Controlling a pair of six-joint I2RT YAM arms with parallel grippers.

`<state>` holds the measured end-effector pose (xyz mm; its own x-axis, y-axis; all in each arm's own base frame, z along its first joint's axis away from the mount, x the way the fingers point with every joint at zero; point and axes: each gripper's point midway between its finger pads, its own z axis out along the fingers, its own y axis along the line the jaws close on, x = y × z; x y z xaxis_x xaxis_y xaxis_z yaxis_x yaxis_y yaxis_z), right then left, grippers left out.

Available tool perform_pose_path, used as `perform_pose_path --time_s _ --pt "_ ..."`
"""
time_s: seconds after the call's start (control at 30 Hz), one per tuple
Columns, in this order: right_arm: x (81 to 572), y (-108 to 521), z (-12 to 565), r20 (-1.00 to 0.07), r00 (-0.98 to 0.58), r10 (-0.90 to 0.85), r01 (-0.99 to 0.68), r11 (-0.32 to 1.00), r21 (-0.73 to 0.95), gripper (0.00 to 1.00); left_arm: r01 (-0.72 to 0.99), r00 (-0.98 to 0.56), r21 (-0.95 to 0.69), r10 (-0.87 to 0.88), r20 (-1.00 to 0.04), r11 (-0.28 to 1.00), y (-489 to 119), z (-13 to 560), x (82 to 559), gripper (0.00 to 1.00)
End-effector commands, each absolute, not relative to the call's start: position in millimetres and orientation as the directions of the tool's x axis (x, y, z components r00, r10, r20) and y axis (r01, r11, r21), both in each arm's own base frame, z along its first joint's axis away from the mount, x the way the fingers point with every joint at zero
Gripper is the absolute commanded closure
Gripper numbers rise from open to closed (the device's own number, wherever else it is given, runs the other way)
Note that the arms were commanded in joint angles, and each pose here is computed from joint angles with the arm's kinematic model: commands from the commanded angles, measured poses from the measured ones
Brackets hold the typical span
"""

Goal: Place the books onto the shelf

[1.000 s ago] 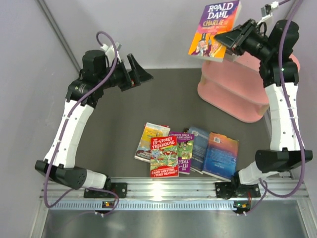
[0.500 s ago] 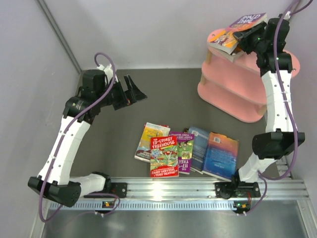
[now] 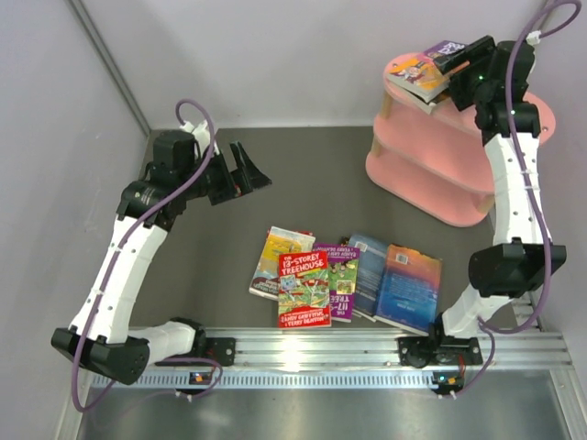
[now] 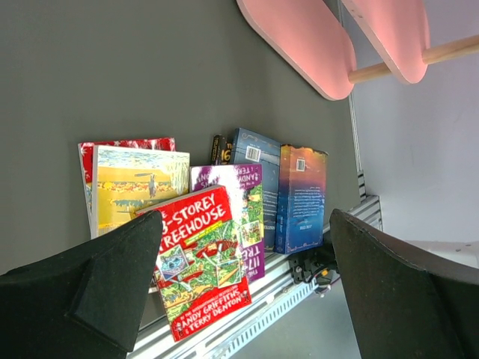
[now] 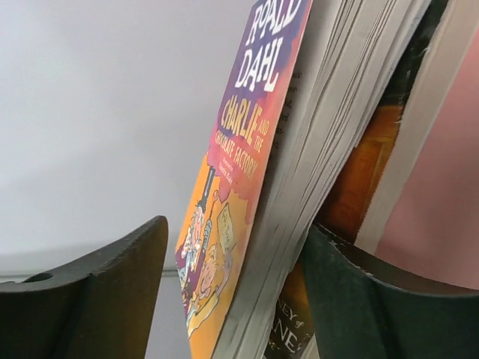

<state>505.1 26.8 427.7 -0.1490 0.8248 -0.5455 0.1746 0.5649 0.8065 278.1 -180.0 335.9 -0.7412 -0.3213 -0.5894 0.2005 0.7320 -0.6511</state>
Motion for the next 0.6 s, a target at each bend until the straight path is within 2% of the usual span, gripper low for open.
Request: perform_pose_path --time_s 0.0,0.23,0.47,0.5,0.57 --pt "488 2 443 -0.585 -0.089 0.806 0.190 0.590 0.785 0.29 0.216 -0.729 -0.644 -0.318 -0.606 0.734 -179 338 278 0.02" --pt "474 -19 464 -0.636 -0.064 0.769 0.227 0.632 0.741 0.14 0.206 -0.740 -0.651 -0.319 -0.592 0.731 -181 334 279 0.02" --pt "430 -37 457 -0.710 -0.062 0.701 0.341 0.683 0.645 0.13 0.172 -0.763 -0.628 -0.301 -0.572 0.759 -177 317 283 0.02" --pt "411 -35 473 -0.719 -0.033 0.694 0.316 0.690 0.652 0.13 0.158 -0.776 -0.623 -0.293 -0.558 0.766 -177 306 282 0.02" --pt "402 -27 464 -0.721 -0.058 0.690 0.290 0.703 0.650 0.13 0.146 -0.797 -0.612 -0.274 -0.538 0.778 -176 290 280 0.02"
